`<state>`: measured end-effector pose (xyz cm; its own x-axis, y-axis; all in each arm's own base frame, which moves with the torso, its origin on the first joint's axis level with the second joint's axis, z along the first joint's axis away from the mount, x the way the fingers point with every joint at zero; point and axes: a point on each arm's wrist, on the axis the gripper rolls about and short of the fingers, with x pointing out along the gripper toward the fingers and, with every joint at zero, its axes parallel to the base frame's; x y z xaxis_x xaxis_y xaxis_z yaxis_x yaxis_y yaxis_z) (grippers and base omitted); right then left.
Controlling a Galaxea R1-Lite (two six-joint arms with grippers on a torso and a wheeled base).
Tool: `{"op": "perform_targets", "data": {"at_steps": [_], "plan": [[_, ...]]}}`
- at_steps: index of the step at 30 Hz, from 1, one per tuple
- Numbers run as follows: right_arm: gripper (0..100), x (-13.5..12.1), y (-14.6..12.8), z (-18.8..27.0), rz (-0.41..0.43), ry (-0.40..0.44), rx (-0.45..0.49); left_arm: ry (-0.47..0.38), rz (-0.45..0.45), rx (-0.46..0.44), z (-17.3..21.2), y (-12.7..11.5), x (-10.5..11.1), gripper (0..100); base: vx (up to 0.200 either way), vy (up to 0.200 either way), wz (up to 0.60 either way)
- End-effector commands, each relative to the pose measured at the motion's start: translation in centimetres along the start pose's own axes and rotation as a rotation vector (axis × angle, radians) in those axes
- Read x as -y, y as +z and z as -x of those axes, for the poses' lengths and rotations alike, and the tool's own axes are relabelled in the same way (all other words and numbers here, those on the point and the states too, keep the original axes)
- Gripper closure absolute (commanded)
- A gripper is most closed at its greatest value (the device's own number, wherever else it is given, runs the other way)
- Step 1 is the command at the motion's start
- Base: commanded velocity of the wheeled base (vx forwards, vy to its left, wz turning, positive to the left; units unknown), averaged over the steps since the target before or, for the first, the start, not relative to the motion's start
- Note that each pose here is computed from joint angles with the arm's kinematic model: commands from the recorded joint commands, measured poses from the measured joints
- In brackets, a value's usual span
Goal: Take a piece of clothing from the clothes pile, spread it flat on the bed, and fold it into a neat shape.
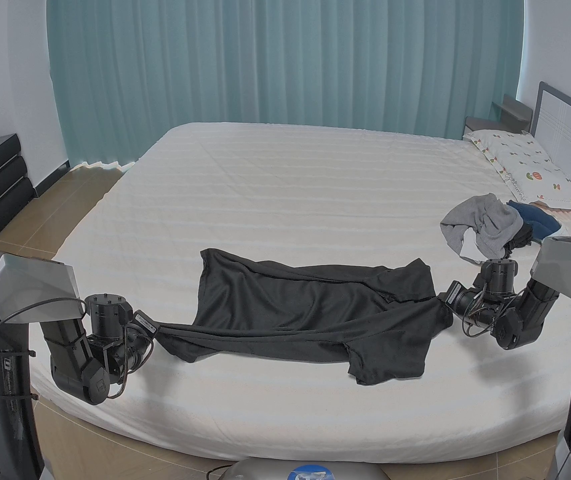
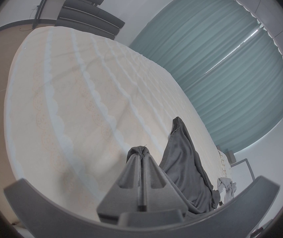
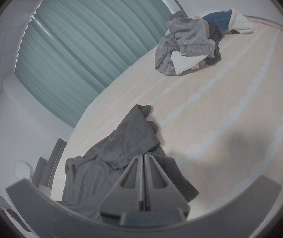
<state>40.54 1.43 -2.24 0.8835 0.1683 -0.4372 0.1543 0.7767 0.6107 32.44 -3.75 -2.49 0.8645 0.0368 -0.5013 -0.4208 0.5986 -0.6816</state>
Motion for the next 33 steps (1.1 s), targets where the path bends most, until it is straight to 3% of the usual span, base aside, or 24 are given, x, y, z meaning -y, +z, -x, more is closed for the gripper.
{"op": "perform_targets", "data": {"at_steps": [1, 11, 19, 26, 33], "plan": [[0, 0.3, -1.0, -0.7, -0.011, 0.001, -0.021, 0.011, -0.002, -0.007, -0.2, -0.3, -0.3, 100, 0.0, 0.0, 0.0], [0, -0.3, 0.8, 5.1, -0.034, 0.031, -0.062, 0.011, -0.002, -0.01, -0.2, -0.3, -0.3, 100, 0.0, 0.0, 0.0], [0, -0.3, -3.9, 9.2, -0.031, 0.032, -0.275, 0.015, -0.004, -0.013, -0.1, -0.3, -0.4, 100, 0.0, 0.0, 0.0], [0, -1.3, -7.8, 10.4, 0.037, 0.043, -0.423, 0.015, -0.004, -0.017, 0.0, -0.4, -0.5, 100, 0.0, 0.0, 0.0], [0, -1.8, -9.1, 8.7, 0.055, 0.052, -0.444, 0.015, -0.006, -0.018, 0.0, -0.4, -0.5, 100, 0.0, 0.0, 0.0]]}}
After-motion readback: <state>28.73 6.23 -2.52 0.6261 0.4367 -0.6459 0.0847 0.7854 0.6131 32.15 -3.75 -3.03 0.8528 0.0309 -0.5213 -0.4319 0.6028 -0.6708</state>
